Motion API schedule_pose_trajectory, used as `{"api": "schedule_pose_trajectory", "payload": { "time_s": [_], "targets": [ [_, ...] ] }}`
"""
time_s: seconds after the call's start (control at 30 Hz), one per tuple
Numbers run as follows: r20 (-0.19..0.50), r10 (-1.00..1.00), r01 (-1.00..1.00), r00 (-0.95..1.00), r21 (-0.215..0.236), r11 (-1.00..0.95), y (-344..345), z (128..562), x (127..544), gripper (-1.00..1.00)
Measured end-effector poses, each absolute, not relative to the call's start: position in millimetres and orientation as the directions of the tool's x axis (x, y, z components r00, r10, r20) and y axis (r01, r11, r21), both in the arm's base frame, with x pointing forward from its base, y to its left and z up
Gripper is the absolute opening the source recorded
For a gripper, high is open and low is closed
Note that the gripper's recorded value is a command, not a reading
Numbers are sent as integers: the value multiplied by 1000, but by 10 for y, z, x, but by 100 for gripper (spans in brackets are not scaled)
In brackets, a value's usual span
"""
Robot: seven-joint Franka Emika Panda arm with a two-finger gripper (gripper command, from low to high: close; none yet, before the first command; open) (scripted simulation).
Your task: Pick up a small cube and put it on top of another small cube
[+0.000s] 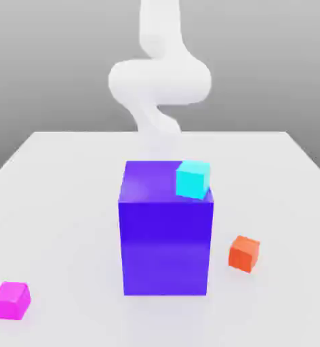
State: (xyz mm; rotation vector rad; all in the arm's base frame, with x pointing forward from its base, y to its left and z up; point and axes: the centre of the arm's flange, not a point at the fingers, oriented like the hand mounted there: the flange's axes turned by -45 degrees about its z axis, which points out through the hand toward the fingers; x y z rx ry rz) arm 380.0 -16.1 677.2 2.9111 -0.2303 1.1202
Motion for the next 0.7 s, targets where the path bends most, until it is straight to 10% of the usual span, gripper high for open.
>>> {"api": "schedule_pose_trajectory", "payload": {
  "time_s": [0.37,0.7],
  "targets": [
    [418,-645,-673,640,-101,-733,-1297,4969,4718,0],
    [173,-953,-962,248,-71,-263,-2434,3147,4560,0]
  ]
}}
